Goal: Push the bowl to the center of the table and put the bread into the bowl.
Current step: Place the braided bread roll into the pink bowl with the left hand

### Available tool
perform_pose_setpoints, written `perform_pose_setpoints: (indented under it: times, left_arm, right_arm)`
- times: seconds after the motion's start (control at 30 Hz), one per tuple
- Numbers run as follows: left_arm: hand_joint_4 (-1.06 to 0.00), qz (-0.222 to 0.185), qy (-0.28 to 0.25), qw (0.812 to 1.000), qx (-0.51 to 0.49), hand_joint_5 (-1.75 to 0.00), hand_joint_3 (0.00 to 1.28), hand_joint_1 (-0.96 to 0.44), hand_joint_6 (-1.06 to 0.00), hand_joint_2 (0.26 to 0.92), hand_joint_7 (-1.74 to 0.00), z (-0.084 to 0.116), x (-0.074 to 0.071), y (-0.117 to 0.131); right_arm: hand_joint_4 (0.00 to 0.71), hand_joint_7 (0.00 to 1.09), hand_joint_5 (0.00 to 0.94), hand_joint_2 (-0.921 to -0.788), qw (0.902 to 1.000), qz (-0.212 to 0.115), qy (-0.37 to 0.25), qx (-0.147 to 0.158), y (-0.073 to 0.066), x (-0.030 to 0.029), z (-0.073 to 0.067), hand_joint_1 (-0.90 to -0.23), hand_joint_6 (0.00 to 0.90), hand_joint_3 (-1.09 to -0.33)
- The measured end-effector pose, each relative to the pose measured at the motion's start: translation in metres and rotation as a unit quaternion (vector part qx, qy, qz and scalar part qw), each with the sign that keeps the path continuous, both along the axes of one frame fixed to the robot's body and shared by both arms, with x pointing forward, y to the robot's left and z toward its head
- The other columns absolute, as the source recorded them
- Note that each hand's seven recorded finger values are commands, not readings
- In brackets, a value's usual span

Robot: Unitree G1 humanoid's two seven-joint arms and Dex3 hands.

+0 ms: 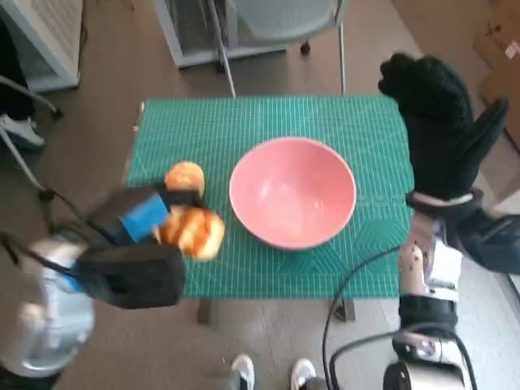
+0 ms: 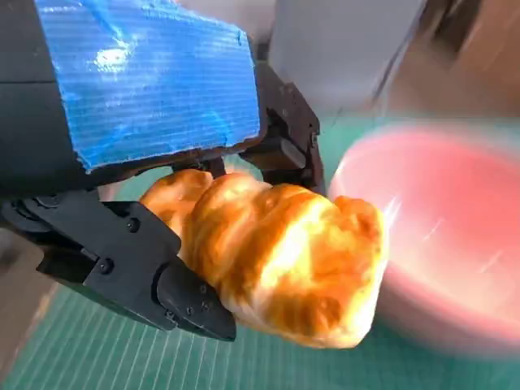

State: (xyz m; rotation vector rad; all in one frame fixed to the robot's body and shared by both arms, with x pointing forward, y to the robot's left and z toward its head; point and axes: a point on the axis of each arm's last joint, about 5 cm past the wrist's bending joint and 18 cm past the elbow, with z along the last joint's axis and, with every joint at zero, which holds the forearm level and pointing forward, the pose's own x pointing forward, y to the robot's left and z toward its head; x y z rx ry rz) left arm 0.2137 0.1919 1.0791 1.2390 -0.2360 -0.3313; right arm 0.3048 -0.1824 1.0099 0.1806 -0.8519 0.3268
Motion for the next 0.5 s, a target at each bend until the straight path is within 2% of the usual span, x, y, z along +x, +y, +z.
perform_pose_setpoints:
  times: [0.13, 0.23, 0.47, 0.5]
  left_arm:
    - [-0.85, -0.039, -0.094, 0.995, -0.007, -1.02, 0.03, 0.00, -0.76, 0.877, -1.00, 0.022, 0.003, -0.015]
    - [-0.82, -0.057, -0.125, 0.991, -0.002, -1.10, 0.02, 0.00, -0.76, 0.885, -0.95, 0.032, 0.008, -0.026]
    - [-0.80, -0.085, -0.108, 0.991, 0.000, -1.15, 0.02, 0.00, -0.75, 0.893, -0.92, 0.032, 0.021, -0.048]
    - [-0.78, -0.087, -0.102, 0.991, 0.001, -1.17, 0.02, 0.00, -0.73, 0.903, -0.95, 0.031, 0.023, -0.050]
  right_arm:
    - [0.363, 0.01, 0.004, -0.921, 1.0000, 0.002, 0.001, -0.001, 0.001, 0.0004, 0.000, -0.585, 0.407, -0.640]
    - [0.363, 0.01, 0.003, -0.921, 1.0000, 0.001, 0.002, -0.001, 0.001, 0.0005, -0.001, -0.585, 0.407, -0.642]
    - [0.362, 0.01, 0.002, -0.921, 1.0000, -0.001, 0.002, -0.002, -0.001, 0.0001, -0.001, -0.584, 0.407, -0.645]
    - [0.362, 0.01, 0.002, -0.921, 1.0000, -0.002, 0.002, -0.003, -0.002, -0.0002, -0.001, -0.584, 0.403, -0.646]
